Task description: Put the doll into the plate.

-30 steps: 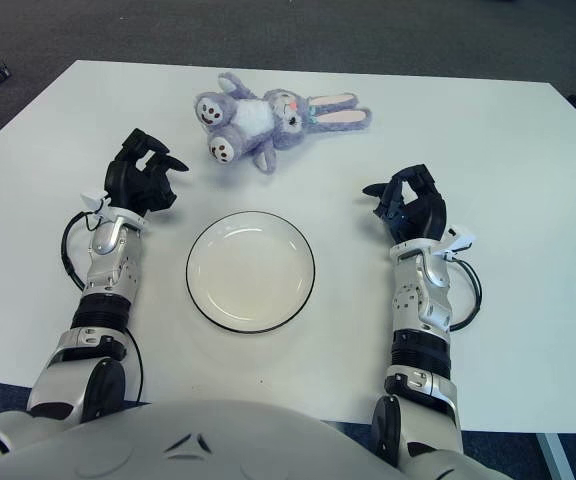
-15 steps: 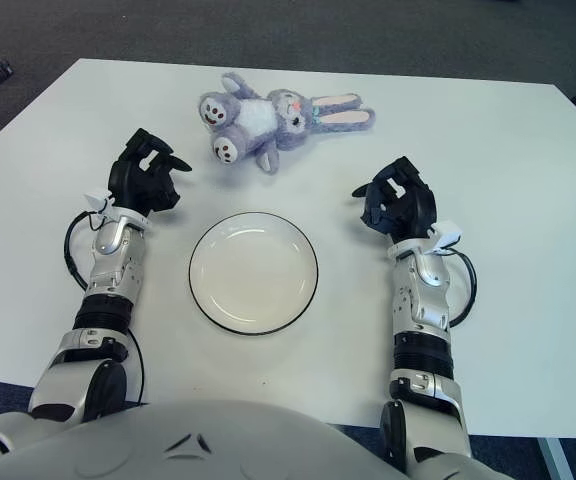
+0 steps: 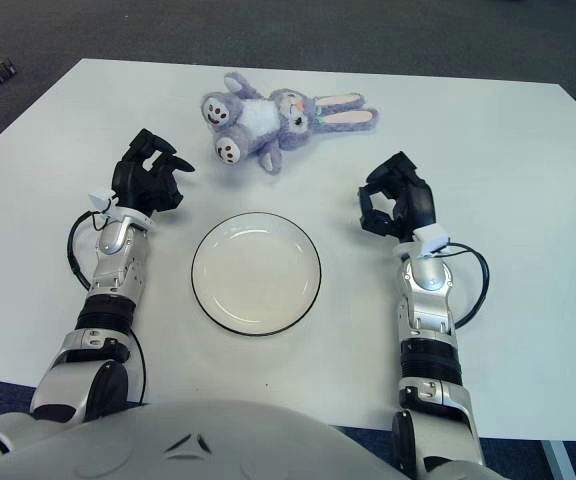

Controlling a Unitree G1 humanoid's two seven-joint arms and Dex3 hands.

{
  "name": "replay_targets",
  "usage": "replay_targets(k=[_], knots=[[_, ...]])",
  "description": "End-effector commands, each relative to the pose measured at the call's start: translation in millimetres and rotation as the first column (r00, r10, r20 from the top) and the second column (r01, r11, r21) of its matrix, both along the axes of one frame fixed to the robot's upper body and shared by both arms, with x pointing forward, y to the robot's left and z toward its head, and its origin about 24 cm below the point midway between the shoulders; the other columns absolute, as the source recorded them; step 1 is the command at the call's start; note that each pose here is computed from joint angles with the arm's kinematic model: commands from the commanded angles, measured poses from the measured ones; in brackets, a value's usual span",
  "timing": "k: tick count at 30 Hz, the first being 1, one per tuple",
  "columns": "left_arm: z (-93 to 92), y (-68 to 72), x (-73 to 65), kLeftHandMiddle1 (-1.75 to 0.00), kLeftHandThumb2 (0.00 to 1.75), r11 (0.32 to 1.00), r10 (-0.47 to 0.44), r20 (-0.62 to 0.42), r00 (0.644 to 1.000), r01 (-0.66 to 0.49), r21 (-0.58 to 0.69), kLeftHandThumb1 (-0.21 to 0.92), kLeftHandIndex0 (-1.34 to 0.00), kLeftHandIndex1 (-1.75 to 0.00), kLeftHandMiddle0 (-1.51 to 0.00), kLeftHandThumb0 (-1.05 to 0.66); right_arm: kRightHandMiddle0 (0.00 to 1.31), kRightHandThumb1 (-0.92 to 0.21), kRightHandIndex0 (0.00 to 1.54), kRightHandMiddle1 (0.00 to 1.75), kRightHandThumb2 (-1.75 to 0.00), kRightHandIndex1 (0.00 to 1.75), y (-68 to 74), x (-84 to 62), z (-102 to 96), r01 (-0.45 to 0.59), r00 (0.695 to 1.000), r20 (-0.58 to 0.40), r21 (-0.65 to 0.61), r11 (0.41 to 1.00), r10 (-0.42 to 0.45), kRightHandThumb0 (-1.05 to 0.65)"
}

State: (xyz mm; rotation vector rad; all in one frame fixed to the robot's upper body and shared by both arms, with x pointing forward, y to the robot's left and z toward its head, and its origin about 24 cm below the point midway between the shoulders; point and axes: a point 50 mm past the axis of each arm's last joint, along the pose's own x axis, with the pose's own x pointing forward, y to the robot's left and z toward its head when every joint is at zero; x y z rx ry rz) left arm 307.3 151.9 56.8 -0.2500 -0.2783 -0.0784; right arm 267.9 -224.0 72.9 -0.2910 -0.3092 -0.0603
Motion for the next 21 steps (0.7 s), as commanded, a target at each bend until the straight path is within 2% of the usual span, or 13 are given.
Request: replay_targets(k=[1, 6, 10, 18, 21], knots=[[-43.9, 2.0, -22.0, -1.55, 1.35, 1.0, 0.02, -0.17, 0.985, -0.024, -0.021, 0.24, -0.56, -1.75, -0.64, -0.01, 0.2, -0.72, 0.38, 1.75, -0.76, 1.56, -3.5, -2.3, 2.1, 0.037, 0.999, 0.014, -0.077, 0.996, -0.036, -0.01], [-45.0, 0.2, -22.1, -1.55, 1.34, 1.0, 0.011, -0.176, 0.984, -0.016, -0.027, 0.25, -0.56, -1.75, -0.64, -0.01, 0.16, -0.73, 0.36, 1.75, -0.78, 1.62, -5.1, 2.0, 10.4, 0.049, 0.998, 0.035, -0.148, 0.988, -0.045, -0.01], [-46.4, -0.4, -22.2, -1.55, 1.34, 1.0, 0.015, -0.183, 0.983, -0.019, -0.023, 0.25, -0.55, -1.75, -0.64, -0.01, 0.14, -0.69, 0.39, 1.75, -0.86, 1.67, -7.8, 5.6, 20.5, 0.03, 0.999, 0.035, -0.224, 0.974, -0.023, -0.01], [-47.1, -2.9, -22.4, -1.58, 1.37, 1.0, 0.02, -0.19, 0.981, -0.023, -0.011, 0.23, -0.54, -1.75, -0.65, -0.01, 0.07, -0.79, 0.35, 1.75, -0.71, 1.64, -12.0, 7.6, 37.5, -0.002, 1.0, 0.005, -0.392, 0.92, 0.005, -0.01], [-47.2, -3.4, -22.2, -1.59, 1.37, 1.0, 0.015, -0.192, 0.981, -0.016, -0.004, 0.23, -0.54, -1.75, -0.65, -0.01, 0.02, -0.78, 0.22, 1.55, -0.74, 1.61, -12.4, 8.1, 44.8, -0.034, 0.999, -0.022, -0.489, 0.871, 0.026, -0.49]])
